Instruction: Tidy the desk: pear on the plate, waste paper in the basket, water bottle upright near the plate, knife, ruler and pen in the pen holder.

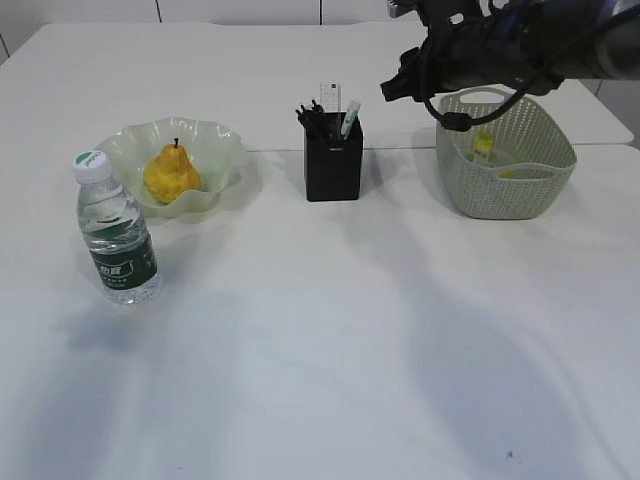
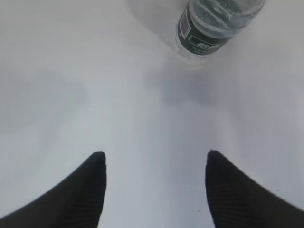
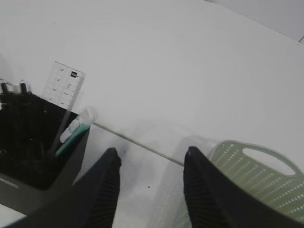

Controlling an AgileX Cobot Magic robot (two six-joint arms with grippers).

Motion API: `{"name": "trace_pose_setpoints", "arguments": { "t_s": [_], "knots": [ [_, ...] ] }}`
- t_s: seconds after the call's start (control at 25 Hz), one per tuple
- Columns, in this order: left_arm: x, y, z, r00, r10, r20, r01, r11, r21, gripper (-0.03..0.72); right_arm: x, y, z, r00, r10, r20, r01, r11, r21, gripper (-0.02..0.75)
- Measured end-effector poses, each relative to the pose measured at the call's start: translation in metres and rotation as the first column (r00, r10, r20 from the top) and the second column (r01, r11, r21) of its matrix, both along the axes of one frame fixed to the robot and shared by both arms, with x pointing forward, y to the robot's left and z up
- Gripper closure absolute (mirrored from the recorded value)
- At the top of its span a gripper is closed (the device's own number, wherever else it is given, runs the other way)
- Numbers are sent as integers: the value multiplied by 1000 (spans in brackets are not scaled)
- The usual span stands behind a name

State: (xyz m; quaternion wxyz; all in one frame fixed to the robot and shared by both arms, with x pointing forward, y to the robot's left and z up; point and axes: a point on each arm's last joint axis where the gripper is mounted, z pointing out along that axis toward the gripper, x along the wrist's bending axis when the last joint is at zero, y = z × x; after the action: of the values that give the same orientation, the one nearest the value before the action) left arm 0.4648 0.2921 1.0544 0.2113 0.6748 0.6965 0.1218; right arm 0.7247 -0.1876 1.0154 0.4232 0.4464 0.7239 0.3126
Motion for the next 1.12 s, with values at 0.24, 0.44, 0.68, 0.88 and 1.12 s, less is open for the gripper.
{"name": "trace_pose_setpoints", "arguments": {
  "t_s": [0.24, 0.44, 0.68, 0.88, 1.12],
  "knots": [
    [0, 0, 0, 1000, 0, 0, 0, 1000, 0, 223, -9, -13, 14, 991, -126, -52, 124, 992, -37, 403],
    [0, 0, 0, 1000, 0, 0, 0, 1000, 0, 223, -21, -20, 26, 980, -162, -118, 152, 984, -89, 403],
    [0, 0, 0, 1000, 0, -2, 0, 1000, 0, 223, -34, -26, 28, 947, -207, -244, 173, 973, -152, 403],
    [-1, 0, -1, 1000, -2, -13, 2, 1000, -1, 223, -47, -31, 26, 896, -250, -366, 184, 961, -207, 416],
    [-2, 0, -1, 1000, -4, -26, 4, 1000, -1, 223, -65, -29, 32, 835, -224, -503, 145, 971, -191, 497]
  ]
}}
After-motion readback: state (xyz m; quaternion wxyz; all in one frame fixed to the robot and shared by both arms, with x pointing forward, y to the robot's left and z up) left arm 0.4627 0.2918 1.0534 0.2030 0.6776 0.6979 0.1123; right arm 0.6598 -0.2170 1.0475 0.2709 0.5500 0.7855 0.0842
